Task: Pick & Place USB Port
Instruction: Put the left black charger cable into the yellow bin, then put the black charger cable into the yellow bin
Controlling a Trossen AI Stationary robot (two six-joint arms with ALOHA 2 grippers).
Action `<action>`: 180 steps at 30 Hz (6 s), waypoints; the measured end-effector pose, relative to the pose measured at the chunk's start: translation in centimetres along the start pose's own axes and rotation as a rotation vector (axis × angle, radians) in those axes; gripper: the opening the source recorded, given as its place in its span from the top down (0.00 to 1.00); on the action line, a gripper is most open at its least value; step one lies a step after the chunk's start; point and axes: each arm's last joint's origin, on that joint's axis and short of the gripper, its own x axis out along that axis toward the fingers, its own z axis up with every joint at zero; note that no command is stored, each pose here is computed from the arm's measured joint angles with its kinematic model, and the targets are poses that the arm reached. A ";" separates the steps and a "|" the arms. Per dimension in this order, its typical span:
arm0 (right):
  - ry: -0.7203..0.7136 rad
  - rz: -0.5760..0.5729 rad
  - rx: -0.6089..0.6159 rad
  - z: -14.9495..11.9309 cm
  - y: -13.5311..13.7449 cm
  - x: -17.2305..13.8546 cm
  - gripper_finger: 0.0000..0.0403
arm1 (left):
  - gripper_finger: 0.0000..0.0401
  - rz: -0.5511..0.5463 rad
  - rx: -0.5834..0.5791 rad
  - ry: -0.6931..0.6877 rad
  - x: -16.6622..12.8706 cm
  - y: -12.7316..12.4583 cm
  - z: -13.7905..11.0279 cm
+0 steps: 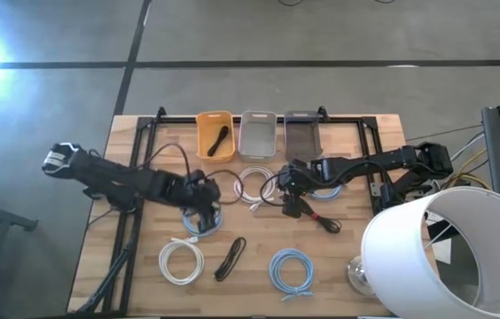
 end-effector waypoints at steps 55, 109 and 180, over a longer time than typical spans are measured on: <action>-0.016 0.002 -0.135 0.1 0.0 0.0 0.57 | 0.58 -0.463 -0.081 0.090 11.2 -8.0 -5.6; 0.070 -0.008 -0.174 -0.7 -0.1 0.0 0.57 | 0.94 -0.038 -0.315 -0.243 3.2 1.8 0.3; 0.272 -0.022 0.110 -5.2 2.0 1.0 0.57 | 0.67 0.449 -0.480 -0.365 1.2 18.3 4.2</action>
